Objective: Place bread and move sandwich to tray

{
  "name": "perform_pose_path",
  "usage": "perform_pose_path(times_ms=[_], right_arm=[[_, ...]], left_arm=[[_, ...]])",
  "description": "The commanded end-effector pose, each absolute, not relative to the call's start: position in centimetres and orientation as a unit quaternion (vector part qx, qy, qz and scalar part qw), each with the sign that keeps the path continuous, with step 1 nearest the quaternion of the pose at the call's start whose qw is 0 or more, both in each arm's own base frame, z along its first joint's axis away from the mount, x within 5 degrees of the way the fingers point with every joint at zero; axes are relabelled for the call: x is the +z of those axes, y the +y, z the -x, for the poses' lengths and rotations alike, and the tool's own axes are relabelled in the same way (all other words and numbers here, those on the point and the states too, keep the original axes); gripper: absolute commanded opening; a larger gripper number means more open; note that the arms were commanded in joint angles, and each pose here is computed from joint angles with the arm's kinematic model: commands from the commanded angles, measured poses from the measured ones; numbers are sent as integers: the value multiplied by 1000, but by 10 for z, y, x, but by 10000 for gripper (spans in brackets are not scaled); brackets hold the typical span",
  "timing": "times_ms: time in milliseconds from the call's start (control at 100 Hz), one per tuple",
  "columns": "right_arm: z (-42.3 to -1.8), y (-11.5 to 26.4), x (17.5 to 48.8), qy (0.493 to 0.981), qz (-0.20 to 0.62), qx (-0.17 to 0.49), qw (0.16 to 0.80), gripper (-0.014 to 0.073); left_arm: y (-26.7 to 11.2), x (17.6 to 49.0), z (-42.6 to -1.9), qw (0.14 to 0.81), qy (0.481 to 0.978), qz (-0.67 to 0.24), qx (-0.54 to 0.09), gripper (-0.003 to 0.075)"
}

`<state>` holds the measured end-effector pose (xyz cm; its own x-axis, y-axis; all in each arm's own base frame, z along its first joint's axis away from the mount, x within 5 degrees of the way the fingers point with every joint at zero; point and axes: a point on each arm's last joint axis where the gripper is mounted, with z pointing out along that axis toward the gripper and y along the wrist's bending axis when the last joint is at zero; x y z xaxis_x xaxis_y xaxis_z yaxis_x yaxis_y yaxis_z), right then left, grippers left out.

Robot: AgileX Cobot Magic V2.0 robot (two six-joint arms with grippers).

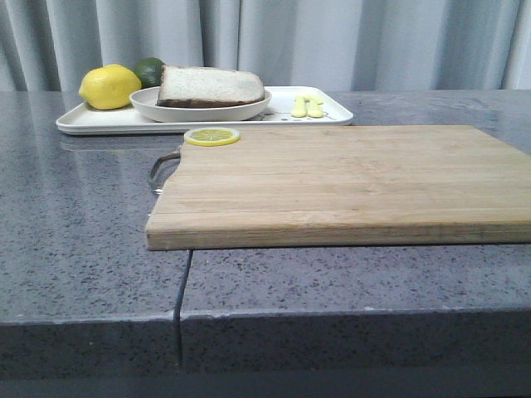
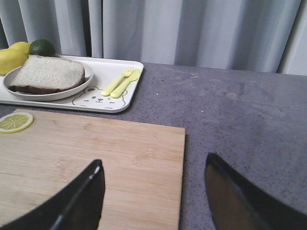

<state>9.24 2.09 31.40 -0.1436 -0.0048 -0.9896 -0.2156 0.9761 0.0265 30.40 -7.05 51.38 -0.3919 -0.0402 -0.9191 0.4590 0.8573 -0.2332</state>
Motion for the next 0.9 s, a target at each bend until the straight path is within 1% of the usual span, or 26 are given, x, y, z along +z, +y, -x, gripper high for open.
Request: perform_pose_path(times_ms=[0, 50, 60, 100, 130, 150, 200, 230, 330, 410, 580, 710, 890], right_arm=[[-93, 21, 329, 722, 74, 80, 684, 461], [-93, 21, 329, 722, 74, 80, 684, 461], [-93, 21, 329, 722, 74, 80, 684, 461], [-93, 21, 329, 722, 74, 80, 684, 461], [-93, 21, 329, 722, 74, 80, 684, 461], [-93, 21, 329, 722, 74, 80, 684, 461], [-93, 21, 329, 721, 74, 80, 684, 461], [-93, 21, 329, 721, 74, 80, 684, 461], [-93, 21, 329, 721, 74, 80, 685, 461], [-93, 21, 329, 720, 74, 80, 685, 461], [-93, 21, 329, 720, 74, 80, 685, 461], [-93, 21, 329, 720, 74, 80, 685, 461], [-93, 21, 329, 720, 74, 80, 685, 461]], left_arm=[[-76, 533, -267, 613, 745, -130, -230, 211], [-78, 525, -254, 626, 735, -132, -226, 211], [-78, 519, -254, 622, 738, -133, -224, 211], [-79, 516, -241, 639, 725, -133, -220, 211], [-79, 505, -235, 642, 724, -133, -215, 211], [-78, 505, -228, 653, 715, -132, -212, 211], [-76, 488, -217, 662, 710, -131, -199, 211], [-72, 484, -207, 676, 700, -123, -195, 211], [-63, 458, -183, 687, 695, -102, -186, 211], [-56, 433, -167, 685, 700, -94, -178, 211], [-42, 396, -129, 704, 687, -79, -160, 211], [-34, 371, -112, 715, 679, -67, -153, 205], [-29, 339, -110, 717, 683, -57, -129, 141]])
